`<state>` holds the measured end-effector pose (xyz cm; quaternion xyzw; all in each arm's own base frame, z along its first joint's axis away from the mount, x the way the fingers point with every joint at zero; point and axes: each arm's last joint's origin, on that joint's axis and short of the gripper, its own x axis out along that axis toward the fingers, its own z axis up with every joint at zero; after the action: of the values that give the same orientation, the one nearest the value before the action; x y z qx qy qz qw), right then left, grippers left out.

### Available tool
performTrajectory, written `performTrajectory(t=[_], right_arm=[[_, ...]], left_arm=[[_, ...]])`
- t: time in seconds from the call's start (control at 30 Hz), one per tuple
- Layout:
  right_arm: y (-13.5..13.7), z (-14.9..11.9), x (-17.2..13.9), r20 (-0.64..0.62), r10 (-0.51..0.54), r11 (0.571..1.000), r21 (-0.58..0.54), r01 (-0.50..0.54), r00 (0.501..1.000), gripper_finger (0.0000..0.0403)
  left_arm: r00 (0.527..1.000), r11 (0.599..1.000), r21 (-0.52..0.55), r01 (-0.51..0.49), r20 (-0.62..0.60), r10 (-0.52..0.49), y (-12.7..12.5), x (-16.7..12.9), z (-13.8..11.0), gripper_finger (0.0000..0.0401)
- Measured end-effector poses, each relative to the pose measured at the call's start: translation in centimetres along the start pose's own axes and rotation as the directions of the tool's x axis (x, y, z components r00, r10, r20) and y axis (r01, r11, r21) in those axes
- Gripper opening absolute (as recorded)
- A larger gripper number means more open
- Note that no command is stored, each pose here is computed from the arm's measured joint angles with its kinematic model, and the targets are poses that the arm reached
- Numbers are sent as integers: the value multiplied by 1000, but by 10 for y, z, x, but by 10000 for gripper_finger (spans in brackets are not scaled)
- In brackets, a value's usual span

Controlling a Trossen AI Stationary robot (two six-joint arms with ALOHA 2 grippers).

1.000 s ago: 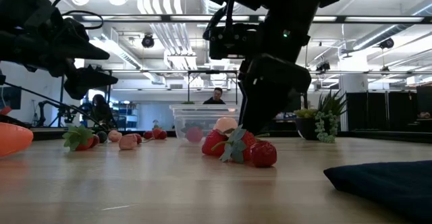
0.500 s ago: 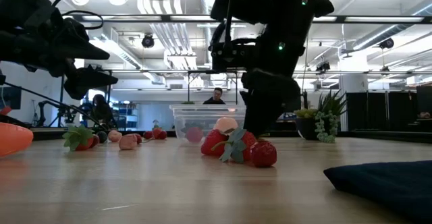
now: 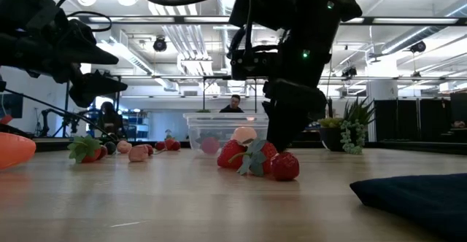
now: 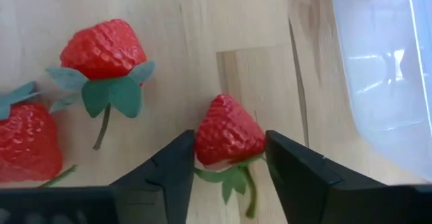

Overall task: Pick and placing Produce into tupperware
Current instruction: Put the strawberry into the transparent bin

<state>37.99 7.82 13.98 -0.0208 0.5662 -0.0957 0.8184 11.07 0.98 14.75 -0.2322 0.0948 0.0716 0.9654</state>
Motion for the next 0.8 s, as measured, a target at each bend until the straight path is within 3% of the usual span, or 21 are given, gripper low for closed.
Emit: performTrajectory(t=[0.27,0.5,0.63,0.8], right_arm=[[0,9,-9,31,9,1000,6,-9,999,115],[-9,32,-56,172,-12,998,64,1,985,102],[-35,45,-80,238,-88,987,150,53,967,107],[-86,55,-74,182,-143,954,286,86,973,117]], left_arm=[[1000,1000,0,0,0,0,0,0,0,306],[1000,1000,0,-1,0,1,0,0,0,306],[1000,1000,0,0,0,0,0,0,0,306],[1000,1000,0,0,1,0,0,0,0,306]])
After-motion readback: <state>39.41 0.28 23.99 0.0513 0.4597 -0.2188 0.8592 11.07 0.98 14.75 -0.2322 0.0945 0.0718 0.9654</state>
